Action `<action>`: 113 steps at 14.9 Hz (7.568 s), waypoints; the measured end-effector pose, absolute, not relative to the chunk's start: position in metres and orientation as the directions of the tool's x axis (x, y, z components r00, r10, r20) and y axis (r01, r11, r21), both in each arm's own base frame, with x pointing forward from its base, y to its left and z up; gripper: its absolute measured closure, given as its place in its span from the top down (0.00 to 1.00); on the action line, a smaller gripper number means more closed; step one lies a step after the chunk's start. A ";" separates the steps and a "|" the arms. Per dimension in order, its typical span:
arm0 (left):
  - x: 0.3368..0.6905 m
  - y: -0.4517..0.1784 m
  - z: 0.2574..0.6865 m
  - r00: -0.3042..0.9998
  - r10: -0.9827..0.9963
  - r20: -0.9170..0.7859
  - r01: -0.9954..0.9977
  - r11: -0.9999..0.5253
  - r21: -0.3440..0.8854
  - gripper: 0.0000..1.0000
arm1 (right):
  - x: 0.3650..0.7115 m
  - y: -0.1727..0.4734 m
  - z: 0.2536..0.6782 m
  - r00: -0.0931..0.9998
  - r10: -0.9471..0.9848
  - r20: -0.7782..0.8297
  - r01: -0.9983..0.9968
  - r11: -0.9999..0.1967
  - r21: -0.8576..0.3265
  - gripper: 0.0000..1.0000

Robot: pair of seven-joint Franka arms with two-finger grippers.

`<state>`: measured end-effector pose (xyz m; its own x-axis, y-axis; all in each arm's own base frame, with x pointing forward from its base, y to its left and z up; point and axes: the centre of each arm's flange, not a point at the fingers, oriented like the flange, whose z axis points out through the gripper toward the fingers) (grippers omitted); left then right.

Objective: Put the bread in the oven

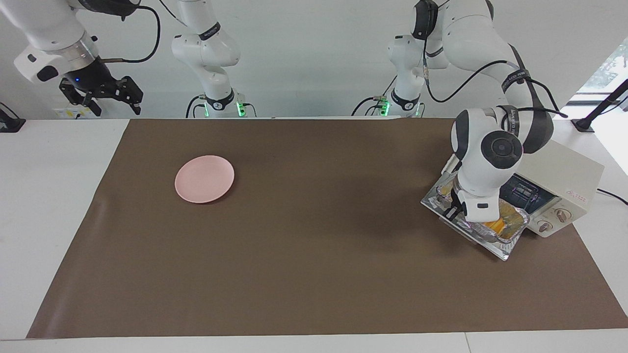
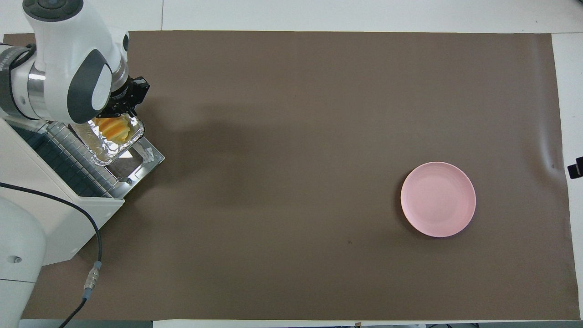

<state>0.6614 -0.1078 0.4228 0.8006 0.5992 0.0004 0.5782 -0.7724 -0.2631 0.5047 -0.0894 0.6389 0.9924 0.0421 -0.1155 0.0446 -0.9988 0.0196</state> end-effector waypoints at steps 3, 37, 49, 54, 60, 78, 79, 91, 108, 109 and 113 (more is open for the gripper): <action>0.651 -0.079 0.415 0.782 0.623 -0.018 0.589 -0.748 -0.305 0.02 | 0.505 -0.089 0.639 0.992 0.042 -0.115 0.045 -0.999 0.020 1.00; 0.609 -0.014 0.376 0.732 0.681 -0.032 0.634 -0.698 -0.334 0.02 | 0.505 -0.089 0.639 0.992 0.042 -0.115 0.045 -0.999 0.020 1.00; 0.608 -0.009 0.377 0.723 0.690 -0.029 0.644 -0.688 -0.335 0.02 | 0.505 -0.089 0.639 0.992 0.042 -0.116 0.045 -0.999 0.020 1.00; 0.611 -0.007 0.381 0.740 0.672 -0.019 0.633 -0.707 -0.315 0.27 | 0.505 -0.089 0.639 0.992 0.042 -0.116 0.045 -0.999 0.020 1.00; 0.635 -0.025 0.447 0.802 0.593 0.077 0.594 -0.777 -0.208 0.93 | 0.505 -0.089 0.639 0.992 0.042 -0.116 0.045 -0.999 0.020 1.00; 0.585 -0.276 0.492 0.956 0.258 0.138 0.271 -0.959 -0.081 1.00 | 0.505 -0.089 0.639 0.992 0.042 -0.116 0.045 -0.999 0.020 1.00; 0.583 -0.279 0.492 0.957 0.258 0.134 0.269 -0.960 -0.075 1.00 | 0.505 -0.089 0.639 0.992 0.042 -0.116 0.045 -0.999 0.020 1.00; 0.564 -0.229 0.599 0.991 -0.132 -0.032 -0.133 -0.991 -0.034 1.00 | 0.505 -0.089 0.639 0.992 0.042 -0.116 0.045 -0.999 0.020 1.00; 0.543 -0.084 0.662 0.981 -0.178 -0.080 -0.181 -0.983 -0.031 1.00 | 0.505 -0.089 0.639 0.992 0.042 -0.116 0.045 -0.999 0.020 1.00; 0.542 -0.083 0.662 0.980 -0.180 -0.083 -0.183 -0.983 -0.030 1.00 | 0.505 -0.089 0.639 0.992 0.042 -0.116 0.045 -0.999 0.020 1.00; 0.535 -0.083 0.663 0.975 -0.186 -0.121 -0.191 -0.981 -0.025 1.00 | 0.505 -0.089 0.639 0.992 0.042 -0.115 0.045 -0.999 0.020 1.00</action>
